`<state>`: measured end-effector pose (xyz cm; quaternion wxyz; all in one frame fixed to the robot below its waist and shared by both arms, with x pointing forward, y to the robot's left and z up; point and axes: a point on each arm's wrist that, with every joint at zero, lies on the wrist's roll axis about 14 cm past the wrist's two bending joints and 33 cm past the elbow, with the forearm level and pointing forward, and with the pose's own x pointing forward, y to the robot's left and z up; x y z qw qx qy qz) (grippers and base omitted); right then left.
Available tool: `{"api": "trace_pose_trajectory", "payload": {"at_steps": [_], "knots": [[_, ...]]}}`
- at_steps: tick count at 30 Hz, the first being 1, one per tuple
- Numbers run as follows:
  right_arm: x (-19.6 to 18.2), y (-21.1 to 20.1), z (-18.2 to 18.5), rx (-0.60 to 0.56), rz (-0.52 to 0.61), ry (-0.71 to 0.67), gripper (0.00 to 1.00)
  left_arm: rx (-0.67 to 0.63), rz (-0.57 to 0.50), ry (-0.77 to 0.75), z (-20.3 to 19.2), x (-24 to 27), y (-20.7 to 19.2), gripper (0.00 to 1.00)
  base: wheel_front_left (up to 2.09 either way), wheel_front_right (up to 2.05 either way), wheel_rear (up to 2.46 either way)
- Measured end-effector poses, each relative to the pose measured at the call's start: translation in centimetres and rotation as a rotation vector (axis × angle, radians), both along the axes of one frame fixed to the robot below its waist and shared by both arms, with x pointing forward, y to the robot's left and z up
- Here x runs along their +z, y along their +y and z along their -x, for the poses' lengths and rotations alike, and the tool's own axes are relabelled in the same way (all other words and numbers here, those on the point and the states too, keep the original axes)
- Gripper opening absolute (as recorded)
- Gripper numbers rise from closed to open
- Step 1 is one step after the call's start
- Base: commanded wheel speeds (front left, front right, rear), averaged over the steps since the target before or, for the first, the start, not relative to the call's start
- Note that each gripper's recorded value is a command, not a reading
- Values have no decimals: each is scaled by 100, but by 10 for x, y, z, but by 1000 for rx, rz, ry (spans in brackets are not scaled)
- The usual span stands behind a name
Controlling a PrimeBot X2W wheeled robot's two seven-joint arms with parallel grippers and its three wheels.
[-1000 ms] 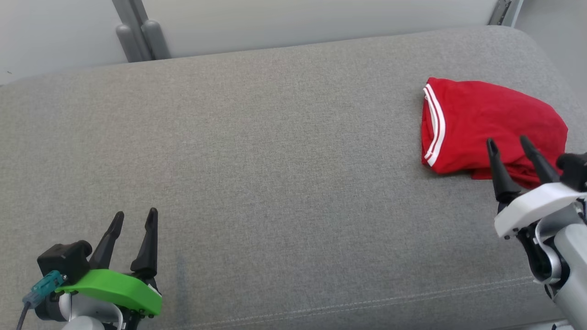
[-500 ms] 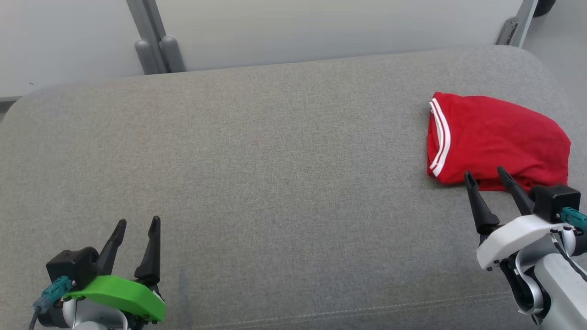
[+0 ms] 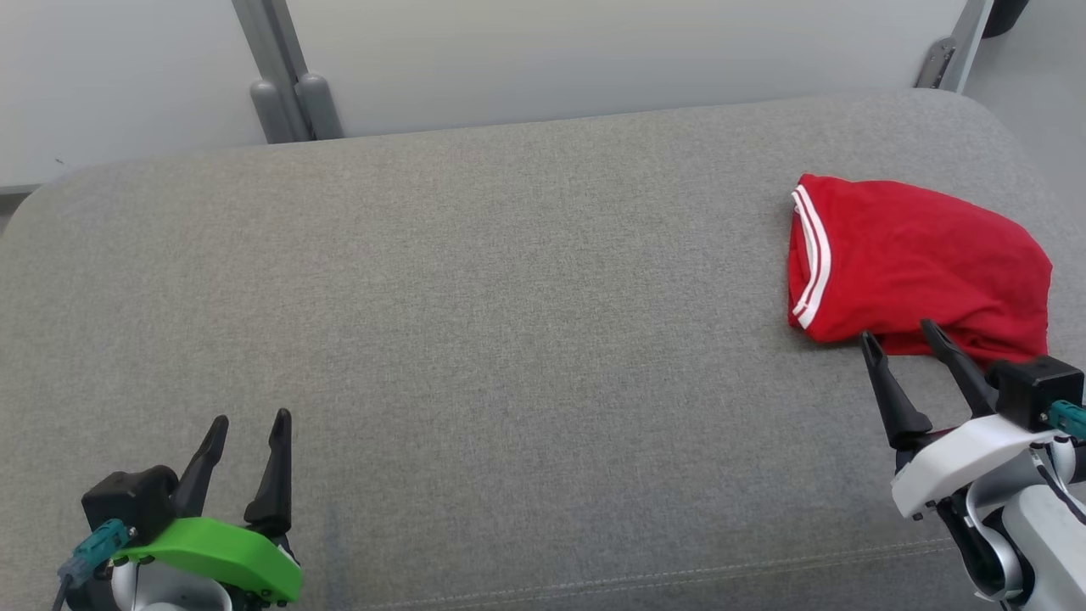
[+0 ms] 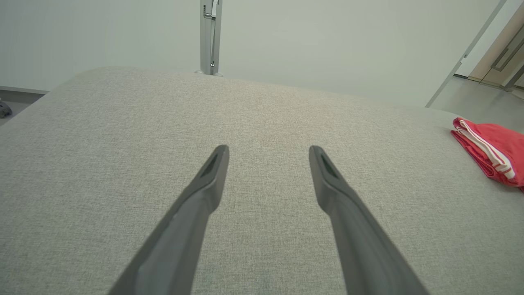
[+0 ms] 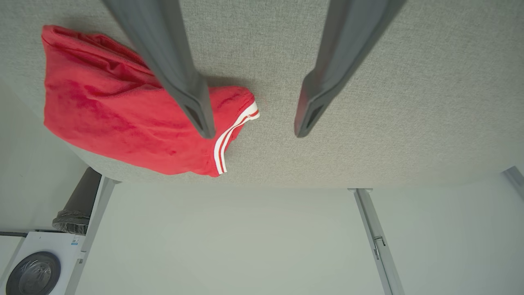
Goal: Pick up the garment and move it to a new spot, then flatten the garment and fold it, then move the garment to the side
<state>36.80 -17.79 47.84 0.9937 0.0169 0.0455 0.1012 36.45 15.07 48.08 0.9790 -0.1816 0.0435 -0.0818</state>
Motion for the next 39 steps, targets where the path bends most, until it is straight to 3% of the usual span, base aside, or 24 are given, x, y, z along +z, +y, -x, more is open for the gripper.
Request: {"api": "trace_pose_trajectory", "payload": {"at_steps": [16, 17, 23, 39], "knots": [[0, -9, 6, 12, -36, 5, 100, -14, 2, 10, -5, -6, -3, 100, 0, 0, 0], [-2, -8, 7, 11, -37, 11, 0, -17, 0, 16, -4, -8, -4, 0, 0, 0, 0], [-32, 12, 24, 12, -93, 102, 0, -24, 33, 92, 7, -30, -18, 0, 0, 0, 0], [-27, 4, 17, -78, -289, 137, 0, 37, 184, 143, 5, -30, -9, 0, 0, 0, 0]]}}
